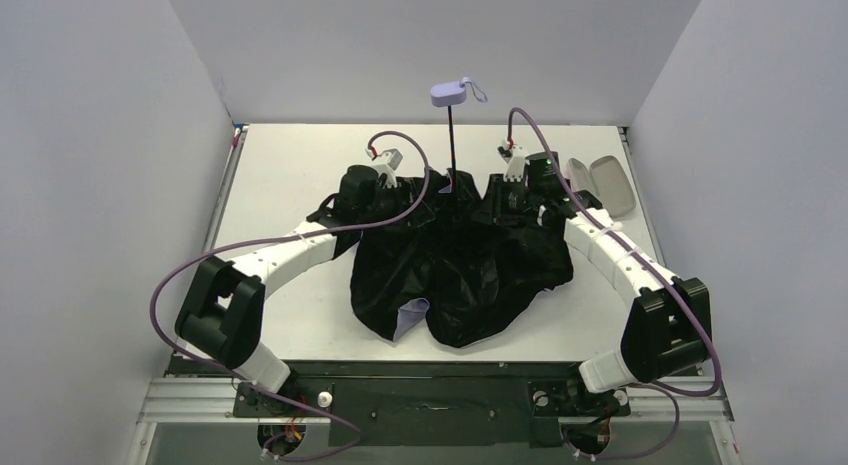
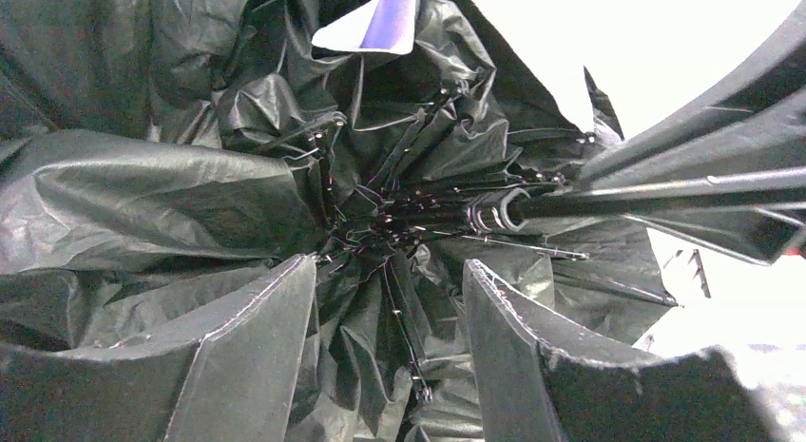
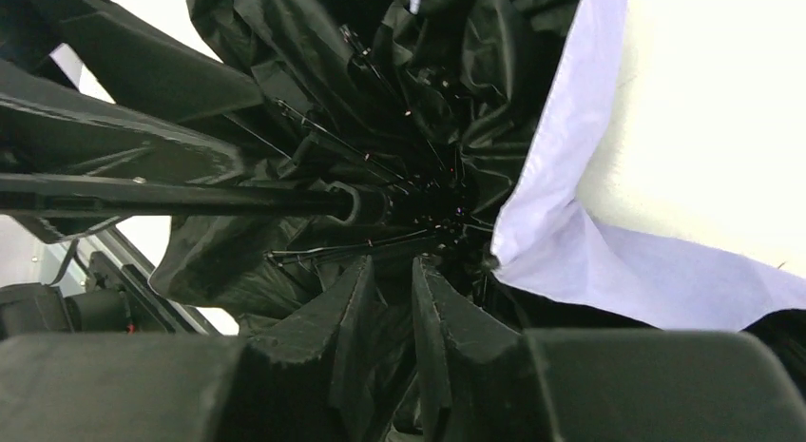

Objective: Open the umbrella

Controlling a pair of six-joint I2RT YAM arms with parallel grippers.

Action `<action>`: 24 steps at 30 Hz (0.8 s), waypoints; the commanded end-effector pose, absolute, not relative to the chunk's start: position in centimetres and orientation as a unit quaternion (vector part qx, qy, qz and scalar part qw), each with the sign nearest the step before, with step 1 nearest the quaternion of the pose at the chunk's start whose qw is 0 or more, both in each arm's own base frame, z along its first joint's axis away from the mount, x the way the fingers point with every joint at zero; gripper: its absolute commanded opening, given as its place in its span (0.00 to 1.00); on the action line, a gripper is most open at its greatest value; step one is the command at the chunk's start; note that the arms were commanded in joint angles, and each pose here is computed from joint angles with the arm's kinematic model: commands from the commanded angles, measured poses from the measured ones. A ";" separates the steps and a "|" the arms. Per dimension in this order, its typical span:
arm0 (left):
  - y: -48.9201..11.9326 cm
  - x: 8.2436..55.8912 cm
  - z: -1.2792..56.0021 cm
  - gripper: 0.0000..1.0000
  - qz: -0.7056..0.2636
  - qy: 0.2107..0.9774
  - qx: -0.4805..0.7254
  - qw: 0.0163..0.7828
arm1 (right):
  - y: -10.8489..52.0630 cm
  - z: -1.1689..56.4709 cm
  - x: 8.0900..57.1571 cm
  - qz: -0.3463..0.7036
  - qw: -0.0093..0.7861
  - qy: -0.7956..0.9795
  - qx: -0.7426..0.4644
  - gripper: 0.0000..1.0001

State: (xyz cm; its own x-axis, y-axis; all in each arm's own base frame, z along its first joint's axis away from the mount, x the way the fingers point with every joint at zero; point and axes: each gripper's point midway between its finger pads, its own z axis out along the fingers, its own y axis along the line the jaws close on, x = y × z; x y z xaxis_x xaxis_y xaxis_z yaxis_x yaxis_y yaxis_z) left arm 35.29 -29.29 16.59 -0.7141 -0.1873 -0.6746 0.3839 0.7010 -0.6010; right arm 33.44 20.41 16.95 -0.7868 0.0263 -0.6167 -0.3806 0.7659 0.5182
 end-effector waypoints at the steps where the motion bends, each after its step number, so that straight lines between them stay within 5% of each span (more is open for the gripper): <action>1: -29.8 36.7 17.4 0.57 -0.373 0.845 0.029 0.382 | 20.5 18.9 34.9 0.284 0.354 0.882 -0.128 0.21; 14: -31.2 37.2 13.8 0.59 -0.325 0.876 0.037 0.354 | 18.8 15.2 35.3 0.204 0.331 0.910 -0.147 0.29; 24: -26.4 37.1 8.8 0.26 -0.228 0.919 0.005 0.323 | 15.0 12.4 36.0 0.134 0.312 0.930 -0.141 0.15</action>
State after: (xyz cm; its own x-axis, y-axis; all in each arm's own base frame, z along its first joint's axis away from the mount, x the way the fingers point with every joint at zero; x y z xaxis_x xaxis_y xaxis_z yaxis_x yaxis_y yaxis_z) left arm 36.32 -28.95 9.97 -0.7931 -0.1367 -0.5935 0.2159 0.8481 -0.4838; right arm 34.75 17.38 12.97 -0.7736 -0.1514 -0.6153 -0.3745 0.8926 0.2511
